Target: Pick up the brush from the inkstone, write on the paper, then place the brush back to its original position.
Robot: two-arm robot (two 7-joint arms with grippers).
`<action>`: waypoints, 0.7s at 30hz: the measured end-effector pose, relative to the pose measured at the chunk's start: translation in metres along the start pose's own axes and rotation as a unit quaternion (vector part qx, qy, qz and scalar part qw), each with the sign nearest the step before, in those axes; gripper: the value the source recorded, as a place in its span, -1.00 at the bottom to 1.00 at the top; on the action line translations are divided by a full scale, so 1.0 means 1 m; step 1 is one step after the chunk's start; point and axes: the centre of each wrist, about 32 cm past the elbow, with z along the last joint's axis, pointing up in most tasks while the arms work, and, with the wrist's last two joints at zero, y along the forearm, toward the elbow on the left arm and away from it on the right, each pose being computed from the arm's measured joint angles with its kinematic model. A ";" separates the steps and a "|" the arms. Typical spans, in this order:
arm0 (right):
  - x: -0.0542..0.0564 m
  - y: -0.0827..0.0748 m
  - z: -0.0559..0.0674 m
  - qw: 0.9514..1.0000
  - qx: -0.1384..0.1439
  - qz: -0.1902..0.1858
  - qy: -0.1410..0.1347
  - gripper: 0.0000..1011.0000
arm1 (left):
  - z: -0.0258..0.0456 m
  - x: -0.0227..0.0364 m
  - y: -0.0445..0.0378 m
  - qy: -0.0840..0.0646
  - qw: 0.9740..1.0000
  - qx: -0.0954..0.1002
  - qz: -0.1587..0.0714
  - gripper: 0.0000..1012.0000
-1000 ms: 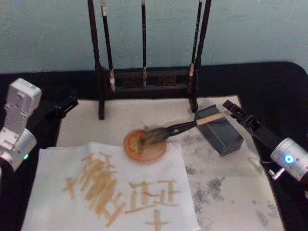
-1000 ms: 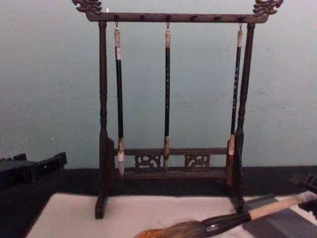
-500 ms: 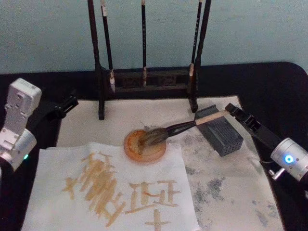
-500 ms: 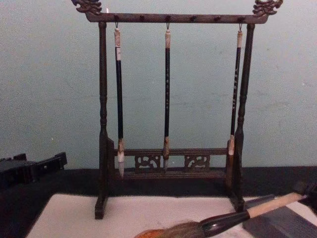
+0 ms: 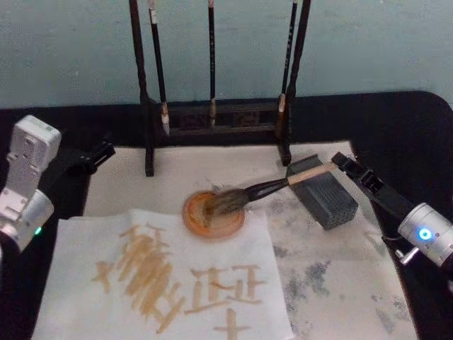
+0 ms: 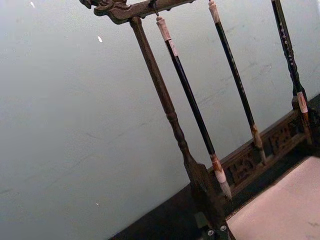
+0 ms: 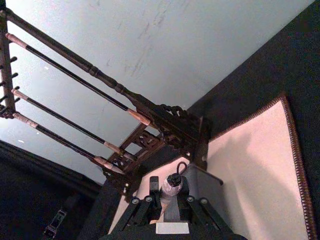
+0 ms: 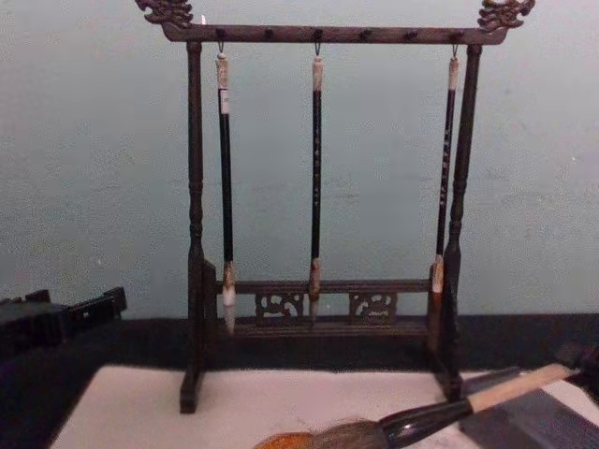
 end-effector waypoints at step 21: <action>0.001 -0.009 0.007 0.999 0.022 0.026 0.031 -0.65 | 0.0000 0.0000 0.0000 0.000 1.000 0.000 0.000 0.98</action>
